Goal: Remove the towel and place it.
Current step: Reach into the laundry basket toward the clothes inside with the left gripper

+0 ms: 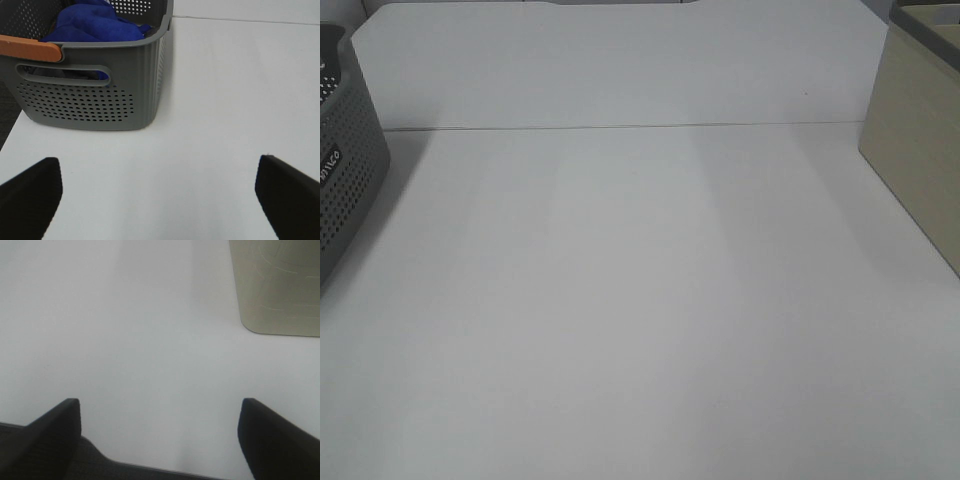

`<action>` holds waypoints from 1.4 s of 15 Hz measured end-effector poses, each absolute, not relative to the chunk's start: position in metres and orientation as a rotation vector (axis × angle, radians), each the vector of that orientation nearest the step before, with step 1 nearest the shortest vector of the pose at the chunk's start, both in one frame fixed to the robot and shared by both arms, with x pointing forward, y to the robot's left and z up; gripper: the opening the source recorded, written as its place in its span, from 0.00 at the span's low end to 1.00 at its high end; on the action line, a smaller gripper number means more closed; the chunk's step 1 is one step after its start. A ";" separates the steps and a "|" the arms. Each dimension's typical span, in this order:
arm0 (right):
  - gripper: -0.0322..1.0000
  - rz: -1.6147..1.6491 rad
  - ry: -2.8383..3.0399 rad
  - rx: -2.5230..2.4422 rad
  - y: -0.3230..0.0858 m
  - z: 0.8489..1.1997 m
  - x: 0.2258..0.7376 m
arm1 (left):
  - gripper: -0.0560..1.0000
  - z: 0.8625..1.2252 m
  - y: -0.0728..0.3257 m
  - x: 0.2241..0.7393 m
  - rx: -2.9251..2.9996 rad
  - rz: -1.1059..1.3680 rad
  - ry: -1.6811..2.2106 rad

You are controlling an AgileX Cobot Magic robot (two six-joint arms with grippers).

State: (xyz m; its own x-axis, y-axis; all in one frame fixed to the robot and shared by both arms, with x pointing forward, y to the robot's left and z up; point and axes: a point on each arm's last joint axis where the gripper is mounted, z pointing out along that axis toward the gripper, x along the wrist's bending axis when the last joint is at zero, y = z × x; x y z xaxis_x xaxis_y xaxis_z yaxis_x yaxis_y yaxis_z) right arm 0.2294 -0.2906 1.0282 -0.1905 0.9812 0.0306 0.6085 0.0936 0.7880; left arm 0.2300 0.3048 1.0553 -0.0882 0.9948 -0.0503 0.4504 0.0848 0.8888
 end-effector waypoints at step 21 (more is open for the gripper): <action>0.80 0.936 1.858 1.556 -0.291 1.028 0.229 | 0.99 1.055 0.305 0.230 1.454 0.950 1.639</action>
State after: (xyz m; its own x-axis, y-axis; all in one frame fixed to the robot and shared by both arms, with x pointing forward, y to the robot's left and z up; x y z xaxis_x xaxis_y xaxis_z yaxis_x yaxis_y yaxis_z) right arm 0.2294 -0.2906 1.0282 -0.1905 0.9812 0.0306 0.6085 0.0936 0.7880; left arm 0.2300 0.3048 1.0553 -0.0882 0.9948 -0.0503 0.4504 0.0848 0.8888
